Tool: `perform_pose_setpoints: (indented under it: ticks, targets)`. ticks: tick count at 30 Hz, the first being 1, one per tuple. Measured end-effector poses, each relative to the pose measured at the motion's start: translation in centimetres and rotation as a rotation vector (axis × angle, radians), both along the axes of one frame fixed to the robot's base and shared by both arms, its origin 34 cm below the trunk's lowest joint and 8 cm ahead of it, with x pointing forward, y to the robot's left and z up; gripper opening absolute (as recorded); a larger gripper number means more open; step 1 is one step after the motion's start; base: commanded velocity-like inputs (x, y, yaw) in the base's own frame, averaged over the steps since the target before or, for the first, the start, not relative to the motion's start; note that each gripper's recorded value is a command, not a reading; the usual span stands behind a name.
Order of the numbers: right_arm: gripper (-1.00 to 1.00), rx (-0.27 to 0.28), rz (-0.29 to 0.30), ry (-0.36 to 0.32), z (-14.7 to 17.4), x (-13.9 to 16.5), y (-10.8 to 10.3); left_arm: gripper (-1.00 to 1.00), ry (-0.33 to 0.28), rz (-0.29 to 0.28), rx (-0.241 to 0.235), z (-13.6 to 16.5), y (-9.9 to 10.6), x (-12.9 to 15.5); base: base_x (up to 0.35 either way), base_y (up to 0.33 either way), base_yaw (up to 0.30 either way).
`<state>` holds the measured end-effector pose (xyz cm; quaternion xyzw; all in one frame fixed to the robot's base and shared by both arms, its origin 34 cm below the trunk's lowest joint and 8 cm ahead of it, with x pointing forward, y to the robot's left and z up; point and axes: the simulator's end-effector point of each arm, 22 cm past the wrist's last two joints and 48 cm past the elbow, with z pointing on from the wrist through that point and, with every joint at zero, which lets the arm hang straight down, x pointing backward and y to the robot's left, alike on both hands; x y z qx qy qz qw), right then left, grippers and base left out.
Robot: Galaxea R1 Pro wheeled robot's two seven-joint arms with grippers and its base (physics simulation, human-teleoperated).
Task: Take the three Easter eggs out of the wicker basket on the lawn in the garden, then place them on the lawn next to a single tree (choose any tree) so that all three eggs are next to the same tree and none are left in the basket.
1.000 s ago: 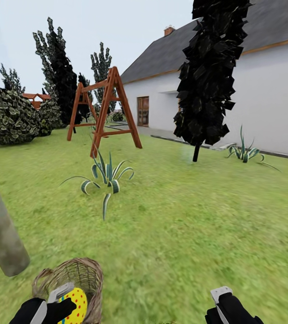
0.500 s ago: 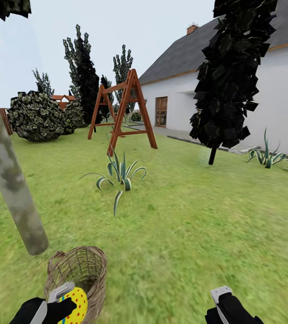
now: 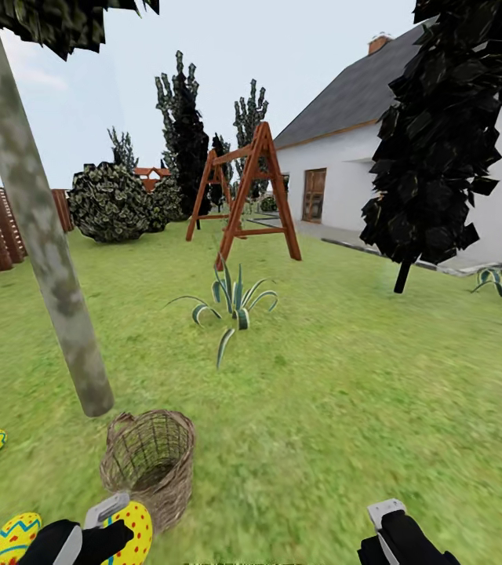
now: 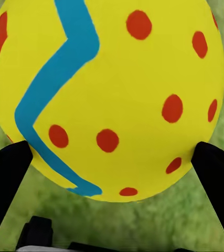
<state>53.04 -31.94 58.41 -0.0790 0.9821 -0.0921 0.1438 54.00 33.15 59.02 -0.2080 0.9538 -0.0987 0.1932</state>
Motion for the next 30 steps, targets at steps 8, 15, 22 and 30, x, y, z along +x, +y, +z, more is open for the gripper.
perform_pose_setpoints:
  ticks: [8, 15, 22, 30]
  targets:
    - [1.00, 0.004, -0.004, 0.002, 0.8, 0.0, 0.0, -1.00, -0.001, -0.007, -0.012, 0.7, -1.2, 0.1, -0.128, -0.275, 0.231]
    - [1.00, 0.008, -0.009, 0.001, 0.8, 0.0, 0.0, -1.00, -0.018, -0.011, -0.018, 0.7, -2.1, 0.4, -0.008, -0.333, 0.006]
    - [1.00, 0.010, -0.009, 0.002, 0.8, -0.1, -0.1, -1.00, -0.018, -0.011, -0.018, 0.7, -2.1, 0.4, 0.000, -0.339, 0.000]
    - [1.00, 0.006, -0.013, -0.001, 0.9, 0.0, -0.4, -1.00, -0.019, -0.007, -0.023, 0.8, -1.9, 0.4, 0.000, -0.339, 0.143]
